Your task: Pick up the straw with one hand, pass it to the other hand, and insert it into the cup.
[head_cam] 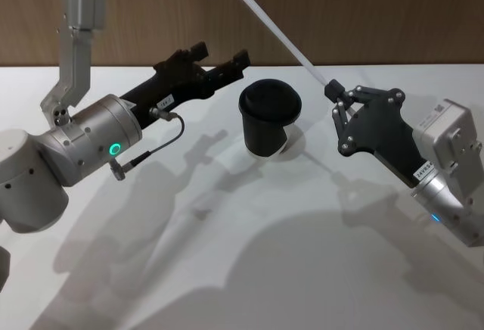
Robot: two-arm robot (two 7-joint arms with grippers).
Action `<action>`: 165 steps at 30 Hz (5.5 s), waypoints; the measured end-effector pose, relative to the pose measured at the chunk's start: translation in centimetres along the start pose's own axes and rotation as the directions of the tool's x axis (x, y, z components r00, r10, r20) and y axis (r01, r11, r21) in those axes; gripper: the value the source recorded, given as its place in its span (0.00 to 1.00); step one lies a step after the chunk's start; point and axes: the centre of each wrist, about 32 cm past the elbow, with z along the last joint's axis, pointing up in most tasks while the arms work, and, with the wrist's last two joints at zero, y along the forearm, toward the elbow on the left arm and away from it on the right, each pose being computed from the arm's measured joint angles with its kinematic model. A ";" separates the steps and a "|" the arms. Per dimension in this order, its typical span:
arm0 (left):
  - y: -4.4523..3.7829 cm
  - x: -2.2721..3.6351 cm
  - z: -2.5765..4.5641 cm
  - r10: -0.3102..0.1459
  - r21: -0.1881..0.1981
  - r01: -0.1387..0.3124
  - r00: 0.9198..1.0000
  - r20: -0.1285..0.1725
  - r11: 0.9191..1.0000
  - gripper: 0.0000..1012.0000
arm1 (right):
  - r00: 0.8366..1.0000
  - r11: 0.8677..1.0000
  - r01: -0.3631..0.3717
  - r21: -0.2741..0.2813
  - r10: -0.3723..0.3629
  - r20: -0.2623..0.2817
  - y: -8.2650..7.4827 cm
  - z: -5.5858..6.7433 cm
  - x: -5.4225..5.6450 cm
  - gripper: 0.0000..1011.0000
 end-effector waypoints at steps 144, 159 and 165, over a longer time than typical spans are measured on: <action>-6.66 -0.52 -1.18 -0.220 -0.109 0.195 0.923 -0.317 0.975 0.01 | 1.000 1.000 0.000 0.000 0.000 0.000 0.0 0.0 0.0 0.15; -6.67 -0.55 -1.20 -0.221 -0.109 0.196 0.922 -0.317 0.975 0.01 | 1.000 1.000 0.000 0.000 0.000 0.000 0.0 0.0 0.0 0.59; -6.64 -0.59 -1.11 -0.216 -0.105 0.192 0.928 -0.305 0.976 0.01 | 1.000 1.000 0.000 0.000 0.000 0.000 0.0 0.0 0.0 0.79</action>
